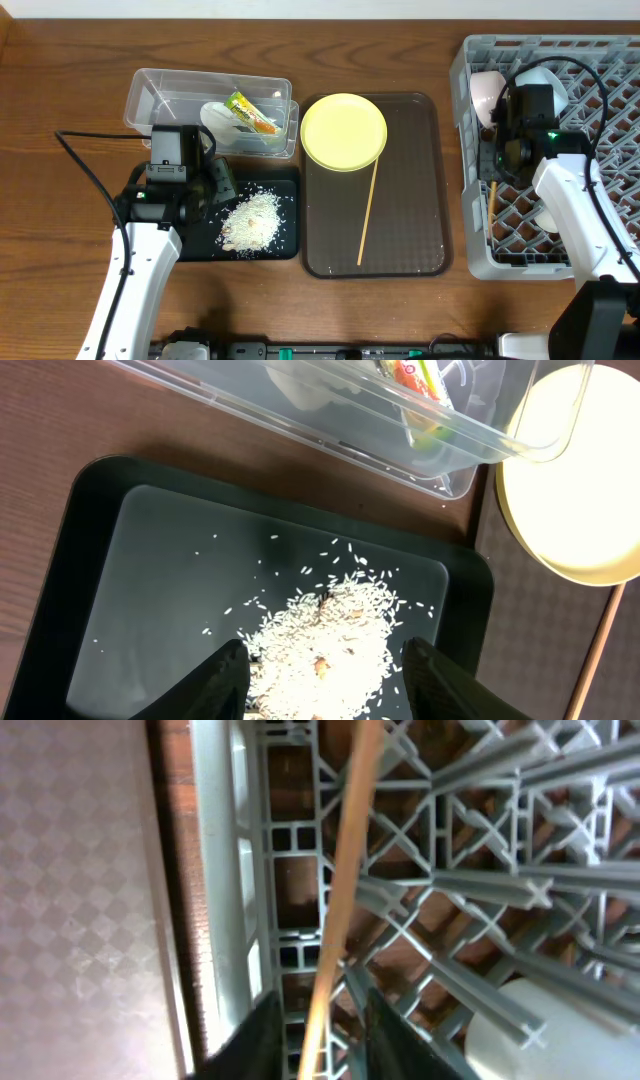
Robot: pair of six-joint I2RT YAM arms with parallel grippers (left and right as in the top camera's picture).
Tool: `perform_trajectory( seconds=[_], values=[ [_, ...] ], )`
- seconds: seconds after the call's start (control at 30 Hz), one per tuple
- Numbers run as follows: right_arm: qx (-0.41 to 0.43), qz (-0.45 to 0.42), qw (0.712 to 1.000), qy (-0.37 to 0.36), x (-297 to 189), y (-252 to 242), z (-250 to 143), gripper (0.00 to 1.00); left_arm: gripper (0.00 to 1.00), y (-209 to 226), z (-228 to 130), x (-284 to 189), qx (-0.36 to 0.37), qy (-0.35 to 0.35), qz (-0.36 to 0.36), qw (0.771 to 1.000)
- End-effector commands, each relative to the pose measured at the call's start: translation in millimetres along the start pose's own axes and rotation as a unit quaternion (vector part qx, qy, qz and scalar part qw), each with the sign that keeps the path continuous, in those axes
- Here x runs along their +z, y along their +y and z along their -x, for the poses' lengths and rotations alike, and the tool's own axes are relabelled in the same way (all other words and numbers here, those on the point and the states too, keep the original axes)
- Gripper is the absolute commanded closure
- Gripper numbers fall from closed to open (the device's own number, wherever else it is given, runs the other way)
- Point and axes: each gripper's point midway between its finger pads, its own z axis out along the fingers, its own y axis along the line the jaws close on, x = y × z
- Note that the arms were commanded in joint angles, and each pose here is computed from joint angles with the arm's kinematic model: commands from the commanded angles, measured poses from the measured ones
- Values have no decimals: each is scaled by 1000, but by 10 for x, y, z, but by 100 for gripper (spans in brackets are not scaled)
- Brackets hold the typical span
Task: Sort waste into correct bins and load items into the dishwasher rack
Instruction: 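Carry the chopstick with right gripper and stand it in the rack, then return right gripper to the tray and grasp the second chopstick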
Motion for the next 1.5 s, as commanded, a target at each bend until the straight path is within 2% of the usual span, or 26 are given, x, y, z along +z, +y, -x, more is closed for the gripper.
perform_trajectory(
  seconds=[0.0,0.17,0.33,0.5,0.63,0.83,1.07,1.3,1.47],
  values=[
    [2,-9,1000,-3,-6,-61,28,68,48,24,21,0,-2,-3,6,1000],
    [2,-7,1000,-9,-38,-53,47,67,48,24,21,0,-2,-3,6,1000],
    [0,24,997,-67,-275,72,236,63,48,24,21,0,-2,-3,6,1000],
    [-23,140,979,-148,-695,525,467,60,48,24,21,0,-2,-3,6,1000],
    [-47,218,960,-167,-889,938,493,57,48,24,21,0,-2,-3,6,1000],
    [-97,252,955,-126,-791,1514,279,54,48,24,21,0,-2,-3,6,1000],
    [-98,227,968,-33,-315,2053,-115,54,47,24,21,0,-2,-3,6,1000],
    [-40,143,986,69,268,2233,-613,58,47,24,22,0,-2,-3,6,1000],
    [-27,102,987,118,566,2253,-891,60,48,24,22,0,-2,-3,6,1000]
  ],
)
